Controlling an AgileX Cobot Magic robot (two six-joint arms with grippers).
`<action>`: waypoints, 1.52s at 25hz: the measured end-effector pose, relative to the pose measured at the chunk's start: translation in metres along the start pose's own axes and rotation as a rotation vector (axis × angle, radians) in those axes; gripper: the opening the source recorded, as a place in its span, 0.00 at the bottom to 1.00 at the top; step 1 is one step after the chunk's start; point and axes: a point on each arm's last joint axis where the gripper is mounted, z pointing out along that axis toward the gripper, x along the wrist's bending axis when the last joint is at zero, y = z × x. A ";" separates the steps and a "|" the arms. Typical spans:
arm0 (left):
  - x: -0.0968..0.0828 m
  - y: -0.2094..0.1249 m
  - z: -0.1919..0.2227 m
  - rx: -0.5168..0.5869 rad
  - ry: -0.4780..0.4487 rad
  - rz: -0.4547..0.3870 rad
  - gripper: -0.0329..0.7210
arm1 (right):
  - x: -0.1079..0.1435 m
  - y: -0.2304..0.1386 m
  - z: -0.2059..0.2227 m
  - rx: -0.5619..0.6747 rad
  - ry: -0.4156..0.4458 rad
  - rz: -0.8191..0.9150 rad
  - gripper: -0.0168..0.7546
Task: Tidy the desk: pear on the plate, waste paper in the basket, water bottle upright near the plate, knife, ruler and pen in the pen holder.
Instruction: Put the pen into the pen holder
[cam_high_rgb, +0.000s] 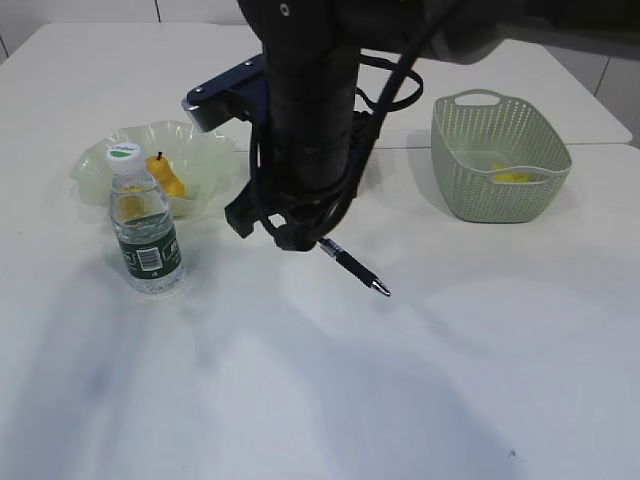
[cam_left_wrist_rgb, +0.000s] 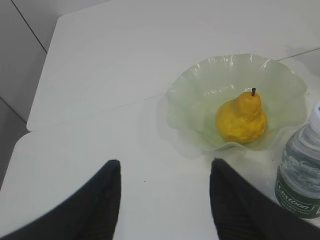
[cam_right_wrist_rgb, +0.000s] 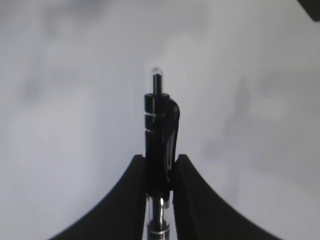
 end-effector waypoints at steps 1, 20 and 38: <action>0.000 0.000 0.000 0.000 0.000 0.000 0.58 | 0.000 -0.005 -0.002 0.009 0.000 -0.002 0.17; 0.000 0.000 0.000 0.000 0.001 -0.023 0.58 | -0.024 -0.053 -0.004 -0.217 -0.007 0.025 0.17; 0.000 0.000 0.000 0.000 0.001 -0.026 0.58 | -0.086 -0.025 -0.023 -0.694 -0.099 0.130 0.17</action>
